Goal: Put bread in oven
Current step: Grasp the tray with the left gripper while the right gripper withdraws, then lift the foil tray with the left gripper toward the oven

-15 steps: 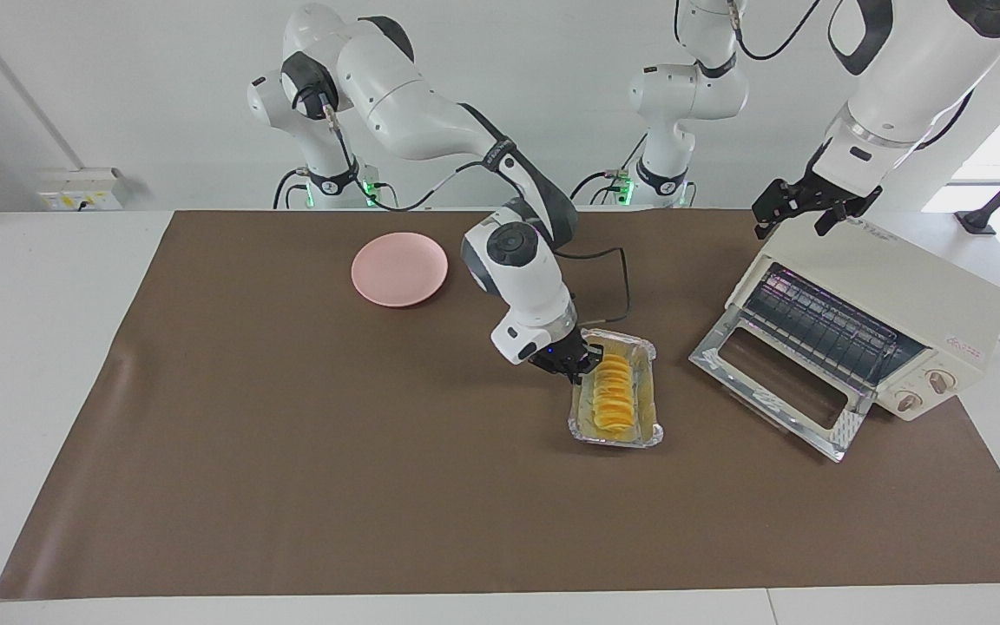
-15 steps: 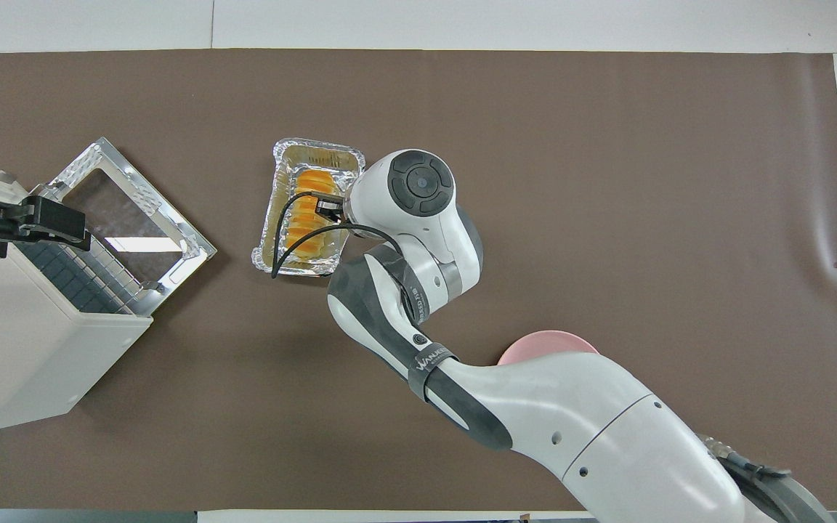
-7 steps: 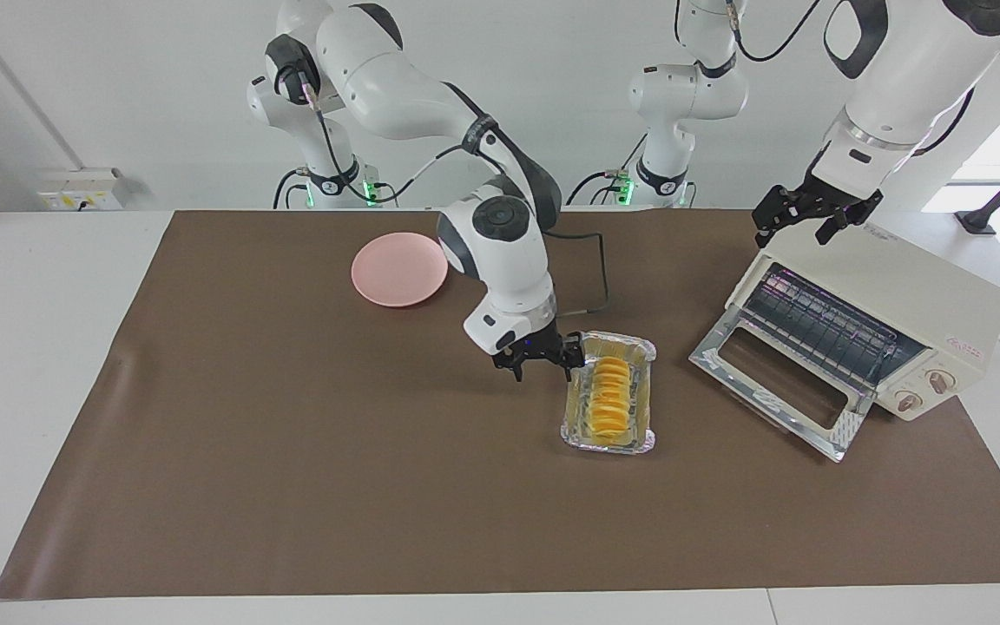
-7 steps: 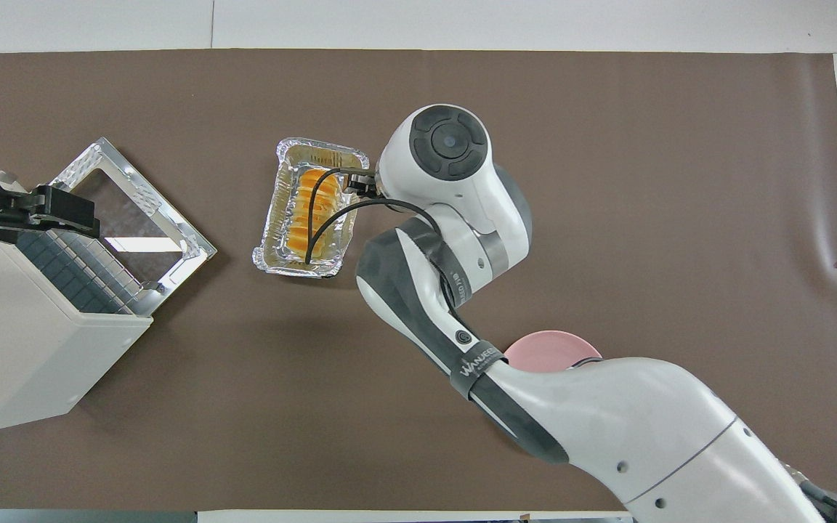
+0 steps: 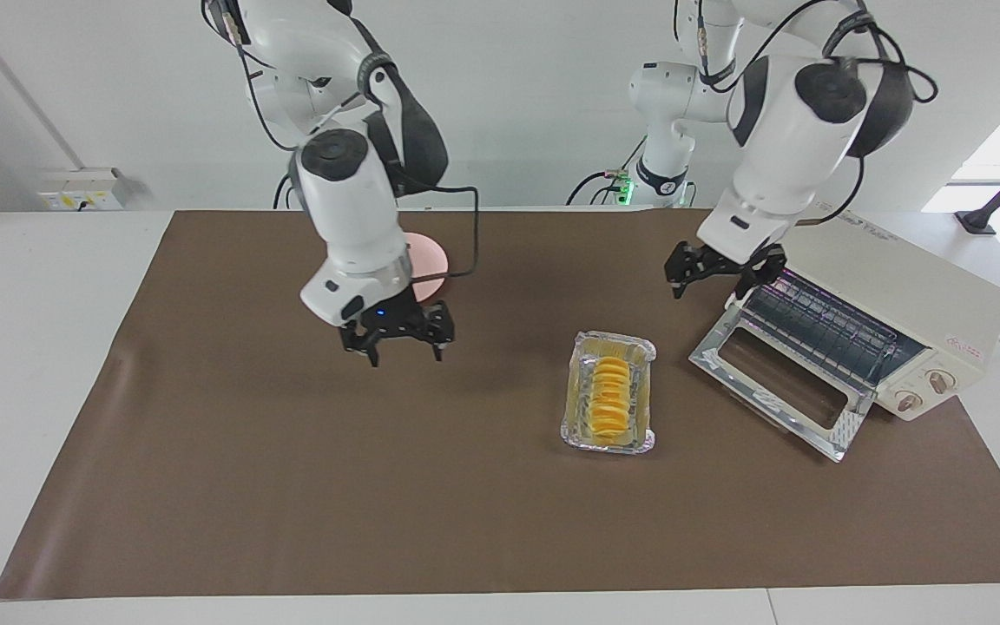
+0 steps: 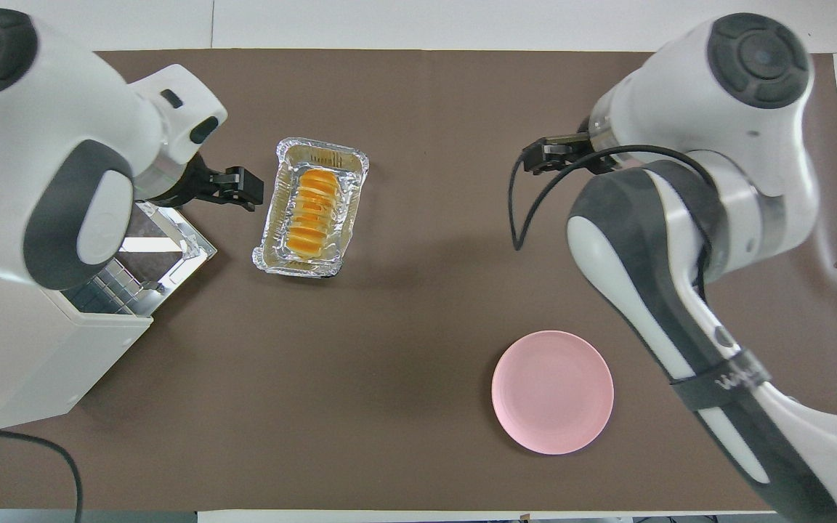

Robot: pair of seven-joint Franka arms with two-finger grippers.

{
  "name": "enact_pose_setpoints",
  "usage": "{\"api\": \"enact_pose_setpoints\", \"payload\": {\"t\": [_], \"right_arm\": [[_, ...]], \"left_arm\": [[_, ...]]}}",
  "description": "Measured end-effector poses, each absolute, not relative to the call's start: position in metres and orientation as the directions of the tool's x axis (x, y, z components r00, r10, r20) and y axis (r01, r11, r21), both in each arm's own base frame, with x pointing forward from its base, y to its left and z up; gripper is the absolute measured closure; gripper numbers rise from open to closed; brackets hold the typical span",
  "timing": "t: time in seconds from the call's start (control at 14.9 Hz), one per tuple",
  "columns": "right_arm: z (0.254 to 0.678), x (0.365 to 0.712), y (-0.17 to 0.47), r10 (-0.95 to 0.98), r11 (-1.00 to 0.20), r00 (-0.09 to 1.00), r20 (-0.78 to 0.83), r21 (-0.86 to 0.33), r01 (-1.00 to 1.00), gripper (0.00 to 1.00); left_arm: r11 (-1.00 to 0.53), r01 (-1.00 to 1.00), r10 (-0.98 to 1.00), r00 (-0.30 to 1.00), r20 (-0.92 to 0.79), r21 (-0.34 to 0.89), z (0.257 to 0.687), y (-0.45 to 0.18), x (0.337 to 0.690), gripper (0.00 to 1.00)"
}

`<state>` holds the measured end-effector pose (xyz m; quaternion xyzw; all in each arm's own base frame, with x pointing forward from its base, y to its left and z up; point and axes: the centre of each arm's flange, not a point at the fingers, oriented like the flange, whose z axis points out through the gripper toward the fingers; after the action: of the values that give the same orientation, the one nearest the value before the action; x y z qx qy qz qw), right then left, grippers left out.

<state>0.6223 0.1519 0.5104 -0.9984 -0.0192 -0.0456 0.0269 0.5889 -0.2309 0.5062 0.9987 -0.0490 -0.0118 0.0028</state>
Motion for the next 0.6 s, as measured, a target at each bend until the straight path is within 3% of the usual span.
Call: {"api": "enact_pose_setpoints", "payload": {"t": [0.2, 0.4, 0.6], "right_arm": [[0.551, 0.579, 0.089, 0.032, -0.999, 0.998, 0.057, -0.024, 0.033, 0.0], [0.577, 0.536, 0.067, 0.01, -1.0, 0.999, 0.049, -0.009, 0.011, 0.0], [0.592, 0.525, 0.051, 0.004, -1.0, 1.0, 0.026, -0.004, 0.004, 0.0]], "left_arm": [[-0.995, -0.103, -0.103, 0.994, -0.033, -0.003, 0.465, -0.279, 0.603, 0.0], [-0.995, -0.095, -0.095, 0.995, -0.03, -0.005, 0.452, -0.289, 0.606, 0.0], [-0.997, -0.075, -0.075, 0.997, -0.021, -0.016, 0.421, -0.323, 0.601, 0.0]]}}
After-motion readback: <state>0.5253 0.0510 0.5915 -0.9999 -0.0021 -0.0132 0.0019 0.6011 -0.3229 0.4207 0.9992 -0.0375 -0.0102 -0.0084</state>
